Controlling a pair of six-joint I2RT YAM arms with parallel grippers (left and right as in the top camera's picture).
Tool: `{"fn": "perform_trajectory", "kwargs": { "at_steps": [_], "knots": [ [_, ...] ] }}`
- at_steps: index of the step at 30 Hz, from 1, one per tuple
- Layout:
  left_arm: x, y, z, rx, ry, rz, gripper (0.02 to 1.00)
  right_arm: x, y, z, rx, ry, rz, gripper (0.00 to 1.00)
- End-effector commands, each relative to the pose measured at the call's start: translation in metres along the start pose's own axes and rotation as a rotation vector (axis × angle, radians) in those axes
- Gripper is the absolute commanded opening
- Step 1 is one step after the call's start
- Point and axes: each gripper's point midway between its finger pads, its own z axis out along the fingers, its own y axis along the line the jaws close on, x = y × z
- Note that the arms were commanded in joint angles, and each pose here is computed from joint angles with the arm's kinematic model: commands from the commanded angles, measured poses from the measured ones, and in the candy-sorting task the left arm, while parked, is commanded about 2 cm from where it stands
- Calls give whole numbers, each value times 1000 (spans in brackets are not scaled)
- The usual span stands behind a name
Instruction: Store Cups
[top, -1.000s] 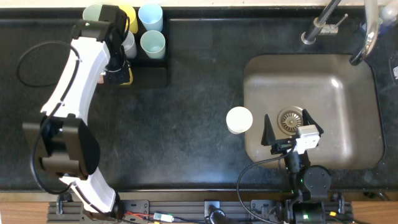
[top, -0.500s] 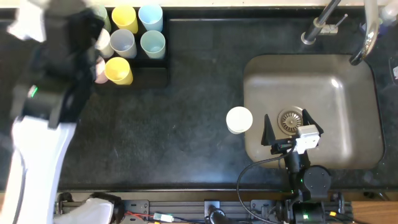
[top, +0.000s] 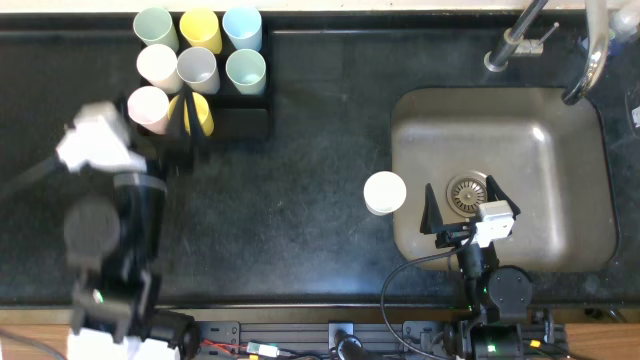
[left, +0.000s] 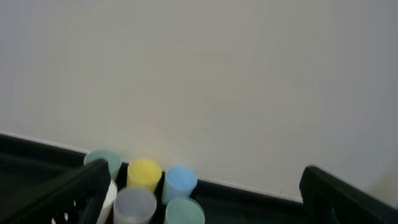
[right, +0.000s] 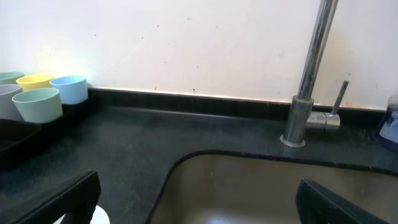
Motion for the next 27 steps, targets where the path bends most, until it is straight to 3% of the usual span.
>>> {"fn": "perform_trajectory", "kwargs": {
  "at_steps": [1, 7, 10, 15, 21, 27],
  "knots": [
    [28, 8, -42, 60, -81, 87, 1000, 3, -2, 0, 6, -3, -3, 998],
    [74, 16, -72, 134, -111, 97, 1000, 3, -2, 0, 6, -3, -3, 996],
    [90, 9, -78, 213, -118, 201, 1000, 3, -2, 0, 6, -3, -3, 998],
    [122, 12, -76, 248, -27, 241, 1000, 3, -2, 0, 6, -3, -3, 998],
    [181, 33, -79, 188, 224, 224, 1000, 3, -2, 0, 6, -2, -3, 998],
    [182, 33, -79, 189, 228, 224, 1000, 3, -2, 0, 6, -3, -3, 996]
  ]
}}
